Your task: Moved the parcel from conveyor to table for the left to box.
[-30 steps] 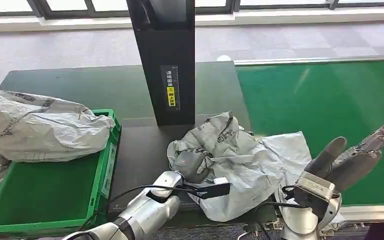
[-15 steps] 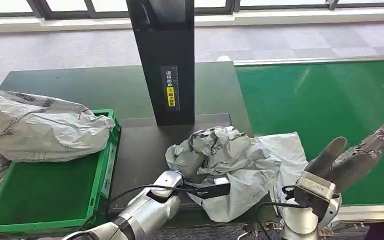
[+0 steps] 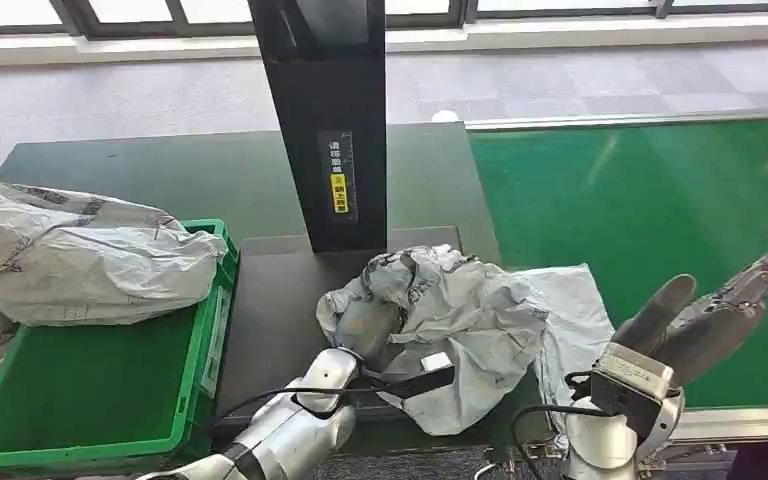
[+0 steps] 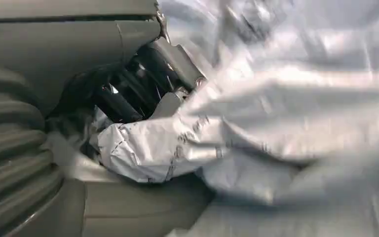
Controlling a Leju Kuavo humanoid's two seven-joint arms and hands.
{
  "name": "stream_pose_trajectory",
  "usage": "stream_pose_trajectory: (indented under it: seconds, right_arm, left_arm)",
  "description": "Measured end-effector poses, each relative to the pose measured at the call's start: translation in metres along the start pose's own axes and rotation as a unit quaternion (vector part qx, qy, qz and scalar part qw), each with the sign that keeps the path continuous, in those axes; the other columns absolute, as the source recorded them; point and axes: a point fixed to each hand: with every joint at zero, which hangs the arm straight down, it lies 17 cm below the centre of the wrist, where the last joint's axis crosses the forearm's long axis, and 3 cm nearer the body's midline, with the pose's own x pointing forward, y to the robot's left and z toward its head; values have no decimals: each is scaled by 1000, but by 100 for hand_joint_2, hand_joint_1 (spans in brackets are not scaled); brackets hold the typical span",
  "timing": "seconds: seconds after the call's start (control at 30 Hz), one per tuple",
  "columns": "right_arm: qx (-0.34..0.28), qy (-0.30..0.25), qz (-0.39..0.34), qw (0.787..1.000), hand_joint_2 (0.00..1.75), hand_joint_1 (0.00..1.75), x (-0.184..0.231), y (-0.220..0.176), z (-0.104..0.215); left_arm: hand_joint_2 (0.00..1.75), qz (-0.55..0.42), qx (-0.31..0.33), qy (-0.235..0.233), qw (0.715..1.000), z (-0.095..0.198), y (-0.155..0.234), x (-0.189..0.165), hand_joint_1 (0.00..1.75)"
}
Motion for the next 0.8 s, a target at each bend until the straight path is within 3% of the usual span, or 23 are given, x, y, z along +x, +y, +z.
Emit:
stream_pose_trajectory:
  seconds: [0.07, 0.17, 0.27, 0.33, 0.53, 0.8]
  right_arm:
    - [0, 2, -1, 1000, 0, 0, -1, 0, 0]
    - [-1, 6, 3, 1000, 0, 0, -5, -2, 2]
    - [1, 12, 4, 1000, 0, 0, -9, -1, 4]
    - [0, 17, 5, 1000, 0, 0, -13, -3, 5]
    - [-2, 24, 13, 1000, 0, 0, -20, -7, 7]
    - [3, 29, 18, 999, 0, 0, -22, -9, 12]
  left_arm:
    - [175, 3, 109, 14, 994, -3, 61, -13, 175]
    - [175, 37, 295, 9, 955, 6, 202, -30, 175]
    - [175, 42, 417, -13, 908, 42, 298, -55, 175]
    - [175, 40, 481, 12, 876, 76, 344, -90, 175]
    - [175, 25, 574, 60, 816, 147, 407, -149, 175]
    - [175, 12, 610, 105, 785, 192, 428, -186, 175]
